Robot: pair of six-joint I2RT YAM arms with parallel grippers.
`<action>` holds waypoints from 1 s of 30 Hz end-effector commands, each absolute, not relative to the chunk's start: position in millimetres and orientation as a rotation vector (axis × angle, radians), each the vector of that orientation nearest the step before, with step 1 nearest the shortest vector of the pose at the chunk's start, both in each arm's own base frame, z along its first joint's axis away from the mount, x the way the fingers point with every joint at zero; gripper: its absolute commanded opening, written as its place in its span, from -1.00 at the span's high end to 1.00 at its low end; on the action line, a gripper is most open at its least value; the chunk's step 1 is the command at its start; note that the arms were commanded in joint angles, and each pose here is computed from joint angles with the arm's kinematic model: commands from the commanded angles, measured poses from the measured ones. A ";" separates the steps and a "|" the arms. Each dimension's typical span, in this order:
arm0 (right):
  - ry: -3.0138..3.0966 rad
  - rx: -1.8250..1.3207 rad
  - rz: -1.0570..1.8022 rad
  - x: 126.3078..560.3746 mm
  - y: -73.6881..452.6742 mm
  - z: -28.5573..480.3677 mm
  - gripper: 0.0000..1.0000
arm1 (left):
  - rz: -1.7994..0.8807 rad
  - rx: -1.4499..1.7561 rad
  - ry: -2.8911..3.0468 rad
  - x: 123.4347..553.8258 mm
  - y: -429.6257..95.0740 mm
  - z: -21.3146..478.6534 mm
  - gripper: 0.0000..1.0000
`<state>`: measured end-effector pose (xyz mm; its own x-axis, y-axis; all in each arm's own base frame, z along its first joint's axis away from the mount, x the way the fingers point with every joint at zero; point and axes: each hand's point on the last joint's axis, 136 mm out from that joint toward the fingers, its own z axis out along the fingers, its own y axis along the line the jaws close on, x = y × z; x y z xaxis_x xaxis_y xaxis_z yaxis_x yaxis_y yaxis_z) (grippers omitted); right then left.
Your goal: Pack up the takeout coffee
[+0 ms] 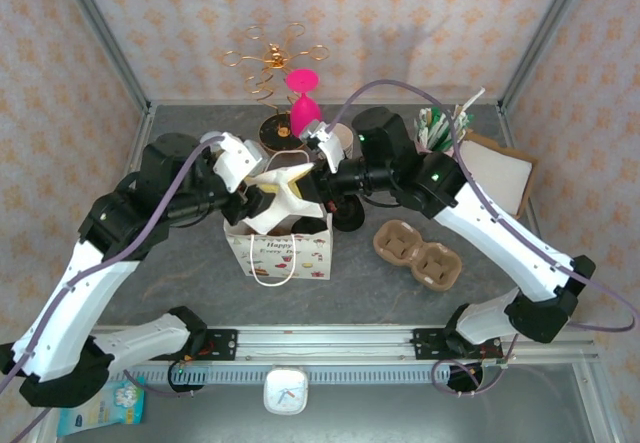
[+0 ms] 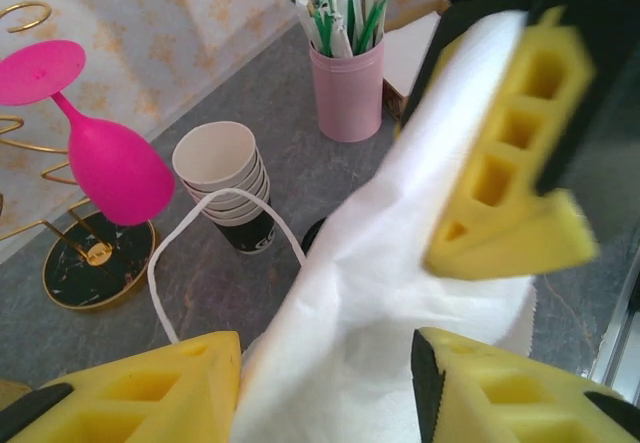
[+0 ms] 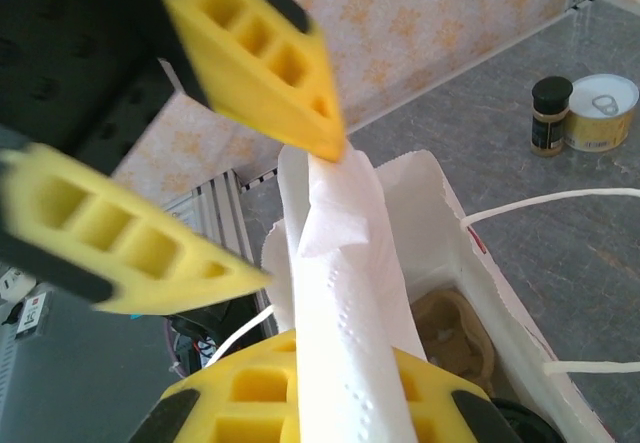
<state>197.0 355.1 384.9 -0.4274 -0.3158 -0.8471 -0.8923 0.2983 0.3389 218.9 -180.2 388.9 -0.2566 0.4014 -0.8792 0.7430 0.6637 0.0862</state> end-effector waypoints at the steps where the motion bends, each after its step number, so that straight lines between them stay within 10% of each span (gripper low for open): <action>1: 1.879 -1.050 1.103 200.7 359.6 396.5 1.00 | -0.409 0.819 1.881 222.4 -171.2 393.0 -0.10; 30: 1.899 -1.170 0.884 195.6 329.5 384.2 1.00 | -0.411 0.546 1.815 232.6 -151.9 432.2 -0.33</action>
<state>198.0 325.0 384.2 -0.3448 -0.4072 -0.8458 -0.9056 0.3812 0.1857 230.6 -162.2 410.5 -0.2859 0.2531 -0.9243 0.6127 0.7899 0.0268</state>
